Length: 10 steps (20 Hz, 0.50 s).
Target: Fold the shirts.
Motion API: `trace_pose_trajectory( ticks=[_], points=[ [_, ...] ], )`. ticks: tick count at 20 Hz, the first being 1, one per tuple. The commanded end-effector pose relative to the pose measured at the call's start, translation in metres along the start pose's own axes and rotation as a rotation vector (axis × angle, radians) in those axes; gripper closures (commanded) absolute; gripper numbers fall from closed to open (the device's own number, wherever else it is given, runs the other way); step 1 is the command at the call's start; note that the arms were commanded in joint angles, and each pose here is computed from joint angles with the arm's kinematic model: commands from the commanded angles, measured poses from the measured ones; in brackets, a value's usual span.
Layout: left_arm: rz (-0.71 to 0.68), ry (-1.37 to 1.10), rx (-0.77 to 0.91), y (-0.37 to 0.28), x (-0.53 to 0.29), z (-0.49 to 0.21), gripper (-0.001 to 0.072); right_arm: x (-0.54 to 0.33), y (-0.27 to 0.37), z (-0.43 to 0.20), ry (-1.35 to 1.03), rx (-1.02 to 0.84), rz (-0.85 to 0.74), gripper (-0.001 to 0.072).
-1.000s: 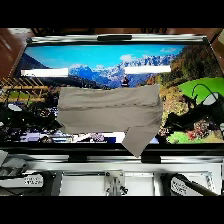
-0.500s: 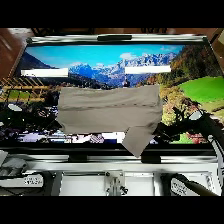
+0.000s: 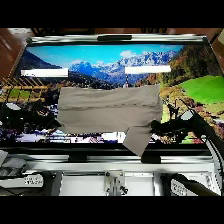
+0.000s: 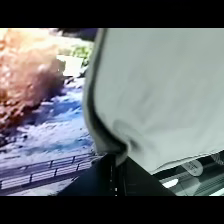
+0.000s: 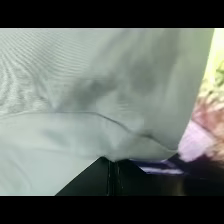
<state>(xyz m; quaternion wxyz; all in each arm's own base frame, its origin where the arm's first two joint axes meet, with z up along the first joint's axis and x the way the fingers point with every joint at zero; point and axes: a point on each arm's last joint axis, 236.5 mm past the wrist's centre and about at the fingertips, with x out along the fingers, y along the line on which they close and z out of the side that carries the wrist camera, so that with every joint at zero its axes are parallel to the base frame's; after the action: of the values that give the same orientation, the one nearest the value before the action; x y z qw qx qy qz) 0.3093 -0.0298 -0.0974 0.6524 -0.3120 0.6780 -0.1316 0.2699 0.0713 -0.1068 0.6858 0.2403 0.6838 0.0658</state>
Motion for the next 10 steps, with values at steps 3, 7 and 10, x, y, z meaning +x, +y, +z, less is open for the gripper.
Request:
trace_pose_trajectory(
  ticks=[3,7,10],
  points=[
    [-0.028,-0.025,0.246,-0.032,-0.044,0.025,0.0671,-0.068,0.045,0.046,-0.235,-0.162,0.052,0.0652],
    [0.032,-0.249,0.236,-0.054,-0.086,0.092,0.0670,-0.103,0.066,0.109,-0.396,-0.202,0.053,0.0652],
    [0.008,-0.369,0.238,-0.079,-0.094,0.137,0.0670,-0.103,0.070,0.176,-0.482,-0.192,0.047,0.0652]
  ],
)
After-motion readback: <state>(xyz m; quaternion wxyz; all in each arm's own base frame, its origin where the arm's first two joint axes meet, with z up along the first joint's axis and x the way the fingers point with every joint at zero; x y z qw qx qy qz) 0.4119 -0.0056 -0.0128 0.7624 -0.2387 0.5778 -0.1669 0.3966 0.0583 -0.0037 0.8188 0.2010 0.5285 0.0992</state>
